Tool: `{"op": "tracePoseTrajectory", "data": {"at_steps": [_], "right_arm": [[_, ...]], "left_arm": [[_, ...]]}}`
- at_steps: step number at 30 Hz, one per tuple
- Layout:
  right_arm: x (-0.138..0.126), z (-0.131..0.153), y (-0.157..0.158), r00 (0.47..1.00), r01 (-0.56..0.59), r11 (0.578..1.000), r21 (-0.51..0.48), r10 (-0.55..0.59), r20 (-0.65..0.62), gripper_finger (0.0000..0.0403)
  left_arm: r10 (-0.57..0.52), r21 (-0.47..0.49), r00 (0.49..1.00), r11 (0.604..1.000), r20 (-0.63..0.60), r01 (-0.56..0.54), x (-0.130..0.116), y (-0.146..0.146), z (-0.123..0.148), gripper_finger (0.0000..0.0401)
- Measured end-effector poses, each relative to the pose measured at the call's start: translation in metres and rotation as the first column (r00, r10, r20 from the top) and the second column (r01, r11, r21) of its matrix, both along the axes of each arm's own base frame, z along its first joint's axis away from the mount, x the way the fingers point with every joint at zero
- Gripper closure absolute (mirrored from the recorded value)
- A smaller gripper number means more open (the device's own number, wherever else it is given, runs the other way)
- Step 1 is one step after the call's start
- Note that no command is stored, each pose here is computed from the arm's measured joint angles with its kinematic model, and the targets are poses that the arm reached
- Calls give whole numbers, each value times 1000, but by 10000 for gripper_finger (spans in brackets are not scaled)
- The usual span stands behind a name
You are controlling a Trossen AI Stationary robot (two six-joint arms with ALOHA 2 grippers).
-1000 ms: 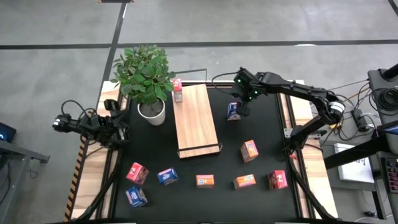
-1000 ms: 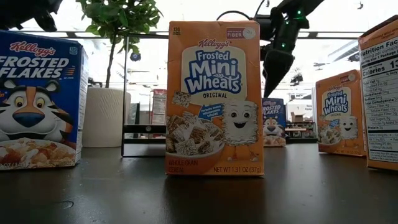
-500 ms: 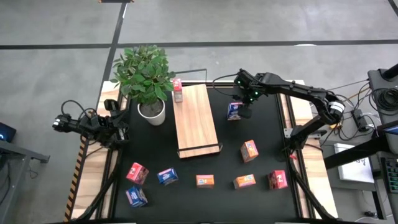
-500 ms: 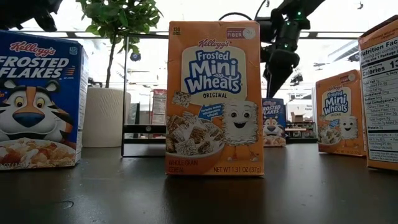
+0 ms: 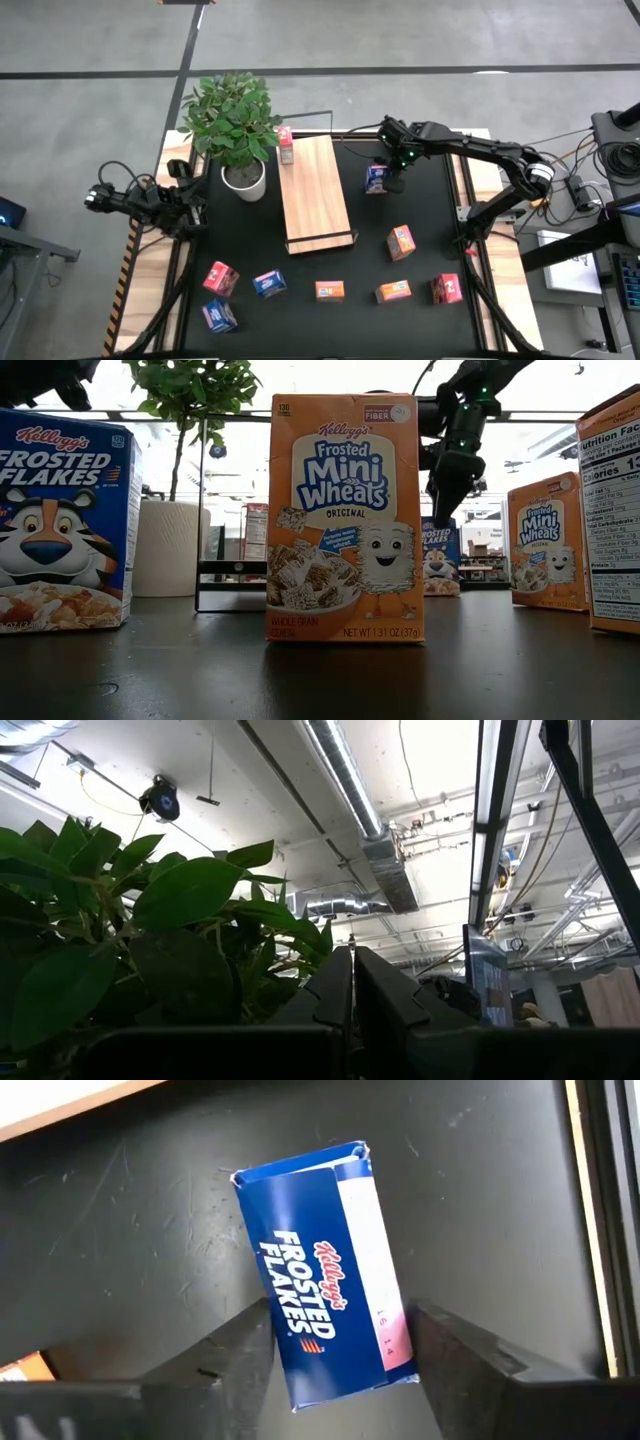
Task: Stack cereal on shelf
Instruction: Put the top blue cereal box on the shelf
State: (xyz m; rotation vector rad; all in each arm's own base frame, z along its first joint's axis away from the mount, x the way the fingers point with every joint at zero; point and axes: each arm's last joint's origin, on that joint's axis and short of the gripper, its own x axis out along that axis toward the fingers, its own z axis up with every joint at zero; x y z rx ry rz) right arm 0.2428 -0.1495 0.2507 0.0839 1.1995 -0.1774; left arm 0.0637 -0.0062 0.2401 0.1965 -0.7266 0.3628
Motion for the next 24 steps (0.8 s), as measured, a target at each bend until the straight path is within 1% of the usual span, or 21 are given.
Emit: {"op": "tracePoseTrajectory", "data": {"at_steps": [4,8,10,14,18,20,22,24], "right_arm": [[0,0,0,1000,6,1000,5,-6,3,239],[0,3,0,1000,28,1000,12,-28,7,252],[3,14,-2,997,63,998,11,-63,34,251],[12,46,-5,977,158,987,12,-158,140,246],[25,79,3,951,180,984,12,-177,254,251],[37,92,8,934,180,984,16,-176,312,253],[51,98,14,925,166,986,21,-163,344,253],[67,99,18,924,170,985,18,-165,345,253]], "left_arm": [[0,0,1000,1000,0,0,0,0,0,401],[0,0,1000,1000,1,0,0,0,0,401],[0,0,1000,1000,2,0,0,0,0,401],[0,-1,1000,1000,3,0,0,0,0,401],[0,-1,1000,1000,3,0,0,0,0,401],[0,-1,1000,1000,3,0,0,0,0,401],[0,-1,1000,1000,3,0,0,0,0,401],[0,-1,1000,1000,3,0,0,0,0,401]]}}
